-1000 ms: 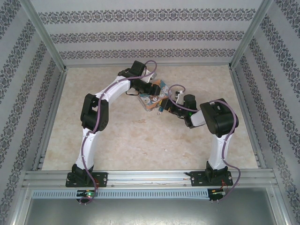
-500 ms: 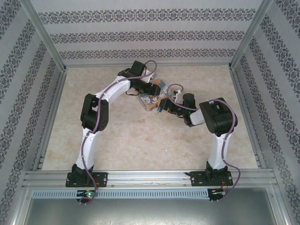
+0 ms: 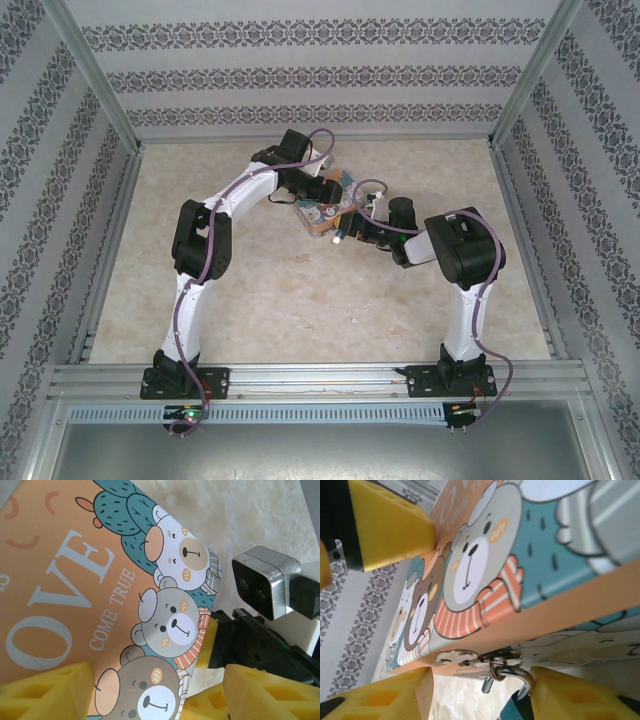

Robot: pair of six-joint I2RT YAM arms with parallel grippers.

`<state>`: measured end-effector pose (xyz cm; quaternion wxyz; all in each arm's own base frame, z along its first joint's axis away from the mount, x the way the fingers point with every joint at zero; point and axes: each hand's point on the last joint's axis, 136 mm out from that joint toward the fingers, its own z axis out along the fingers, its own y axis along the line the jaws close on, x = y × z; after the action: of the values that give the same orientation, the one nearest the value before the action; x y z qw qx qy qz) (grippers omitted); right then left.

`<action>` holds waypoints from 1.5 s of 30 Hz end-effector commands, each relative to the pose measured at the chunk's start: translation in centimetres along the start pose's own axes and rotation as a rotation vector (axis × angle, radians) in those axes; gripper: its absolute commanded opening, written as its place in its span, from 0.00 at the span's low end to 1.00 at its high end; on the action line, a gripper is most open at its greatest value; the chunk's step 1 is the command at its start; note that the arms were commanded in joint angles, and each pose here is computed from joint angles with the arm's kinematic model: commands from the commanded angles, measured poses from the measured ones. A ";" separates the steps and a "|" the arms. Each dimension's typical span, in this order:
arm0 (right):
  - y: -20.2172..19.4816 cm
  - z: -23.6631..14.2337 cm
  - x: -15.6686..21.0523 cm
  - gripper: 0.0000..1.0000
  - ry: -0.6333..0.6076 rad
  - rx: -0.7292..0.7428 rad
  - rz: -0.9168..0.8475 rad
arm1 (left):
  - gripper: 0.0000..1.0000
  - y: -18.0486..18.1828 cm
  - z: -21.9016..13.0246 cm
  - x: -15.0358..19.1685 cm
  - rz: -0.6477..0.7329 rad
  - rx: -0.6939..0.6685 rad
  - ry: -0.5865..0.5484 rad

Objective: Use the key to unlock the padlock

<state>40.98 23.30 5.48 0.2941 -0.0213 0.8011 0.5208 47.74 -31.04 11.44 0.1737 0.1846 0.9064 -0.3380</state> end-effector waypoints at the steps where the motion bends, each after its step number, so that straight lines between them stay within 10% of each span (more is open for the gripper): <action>1: 0.5 -0.5 0.5 0.48 0.017 -0.040 -0.059 | 0.69 1.6 1.1 3.5 -0.087 -0.048 0.118; 21: 1.1 -0.8 -0.2 0.34 -0.011 -0.033 -0.110 | 0.69 2.0 1.0 3.6 -0.094 -0.052 0.122; 45: 1.2 0.4 -1.0 0.50 0.007 -0.057 -0.096 | 0.69 2.1 0.9 3.7 -0.096 -0.049 0.124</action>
<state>41.71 22.70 6.30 0.3173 -0.0421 0.7974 0.5115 47.78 -30.95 11.41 0.1739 0.1837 0.9069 -0.3369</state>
